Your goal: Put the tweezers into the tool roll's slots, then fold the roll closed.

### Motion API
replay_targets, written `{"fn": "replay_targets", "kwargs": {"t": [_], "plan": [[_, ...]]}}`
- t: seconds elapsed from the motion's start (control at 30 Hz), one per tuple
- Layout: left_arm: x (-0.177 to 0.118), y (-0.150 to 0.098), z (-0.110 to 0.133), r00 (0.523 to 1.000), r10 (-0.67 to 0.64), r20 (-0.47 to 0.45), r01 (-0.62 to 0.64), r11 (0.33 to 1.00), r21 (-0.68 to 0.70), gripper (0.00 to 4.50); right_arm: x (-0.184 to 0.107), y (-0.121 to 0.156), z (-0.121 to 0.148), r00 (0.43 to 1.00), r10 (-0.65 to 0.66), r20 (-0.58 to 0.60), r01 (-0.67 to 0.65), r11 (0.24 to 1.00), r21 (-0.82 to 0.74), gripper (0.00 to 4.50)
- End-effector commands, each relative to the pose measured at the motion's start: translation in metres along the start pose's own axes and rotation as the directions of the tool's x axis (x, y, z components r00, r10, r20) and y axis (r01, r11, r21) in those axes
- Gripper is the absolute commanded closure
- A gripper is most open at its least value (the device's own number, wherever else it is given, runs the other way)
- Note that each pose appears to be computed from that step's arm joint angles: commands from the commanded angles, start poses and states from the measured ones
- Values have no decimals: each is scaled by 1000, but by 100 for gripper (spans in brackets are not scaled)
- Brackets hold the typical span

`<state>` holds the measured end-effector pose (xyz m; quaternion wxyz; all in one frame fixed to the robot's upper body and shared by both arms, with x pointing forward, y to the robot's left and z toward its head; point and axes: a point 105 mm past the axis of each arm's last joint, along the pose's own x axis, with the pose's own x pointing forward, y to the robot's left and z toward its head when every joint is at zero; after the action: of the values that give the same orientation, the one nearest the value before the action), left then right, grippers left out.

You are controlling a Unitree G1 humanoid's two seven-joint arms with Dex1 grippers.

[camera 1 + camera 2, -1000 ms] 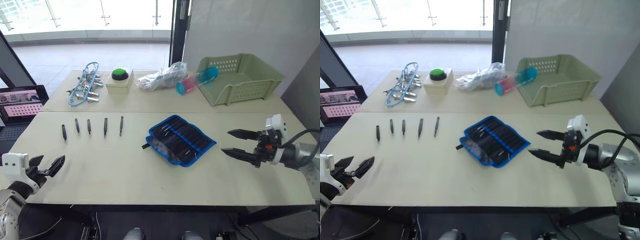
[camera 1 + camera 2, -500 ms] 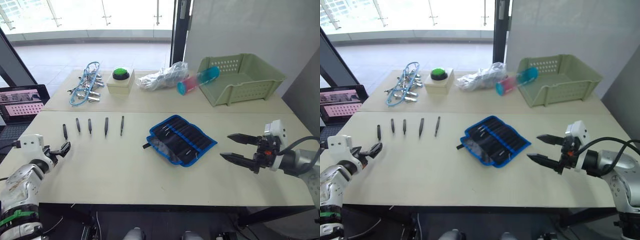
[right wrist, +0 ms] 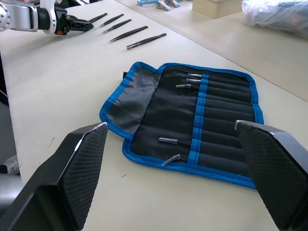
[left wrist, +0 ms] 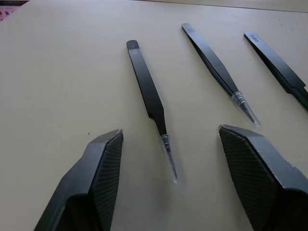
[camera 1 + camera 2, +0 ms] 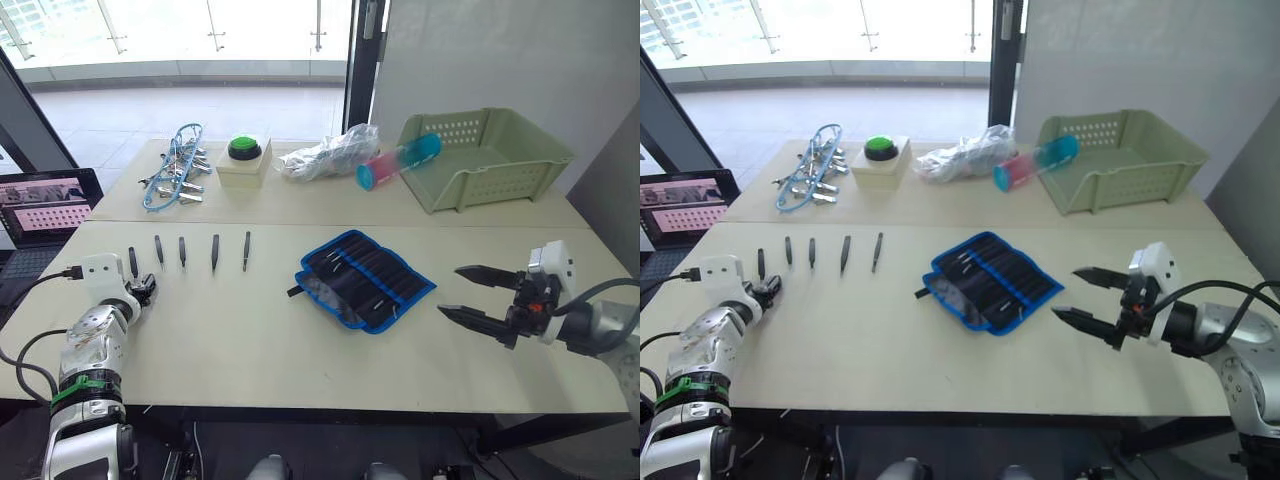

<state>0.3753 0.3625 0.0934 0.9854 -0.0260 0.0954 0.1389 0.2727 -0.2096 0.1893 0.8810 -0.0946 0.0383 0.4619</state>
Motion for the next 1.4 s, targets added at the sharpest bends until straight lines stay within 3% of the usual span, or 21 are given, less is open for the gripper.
{"fn": "replay_targets", "kwargs": {"t": [0.03,0.2,0.37,0.5,0.57,0.63,0.8,0.9,0.97,1.07,1.23,1.4], "plan": [[3,-3,-3,1000,11,4,-11,1000,9,275,-3,0,12,999,-11,45,12,999,-38,0],[6,1,-4,999,30,17,-30,1000,3,443,-5,-1,10,999,-15,44,17,999,-40,0],[6,8,9,996,39,79,-39,999,-4,448,-6,-4,7,999,-34,38,35,998,-46,0],[0,15,34,985,29,172,-35,999,31,448,-9,-16,-5,994,-108,-15,107,992,-59,0],[-3,11,50,975,-6,221,-3,999,40,448,-7,-29,-11,982,-185,-31,181,979,-98,0],[-7,-5,67,954,-109,278,107,994,22,448,-4,-38,-15,970,-241,-22,237,966,-100,0],[-30,-66,103,838,-431,334,393,902,176,450,18,-45,-19,956,-292,37,294,954,-65,156],[-43,-96,111,772,-566,291,507,823,257,450,34,-42,-22,960,-274,53,276,961,-32,253],[-59,-126,115,682,-687,252,601,722,343,450,45,-41,-27,961,-272,47,272,962,9,319],[-73,-151,108,599,-781,178,685,614,391,450,59,-41,-30,963,-264,53,263,964,26,435],[-88,-188,85,499,-866,25,799,471,373,450,87,-39,-35,967,-247,68,245,969,39,447],[-99,-211,64,438,-892,-114,851,369,374,450,103,-42,-43,966,-247,76,243,968,61,447]]}}
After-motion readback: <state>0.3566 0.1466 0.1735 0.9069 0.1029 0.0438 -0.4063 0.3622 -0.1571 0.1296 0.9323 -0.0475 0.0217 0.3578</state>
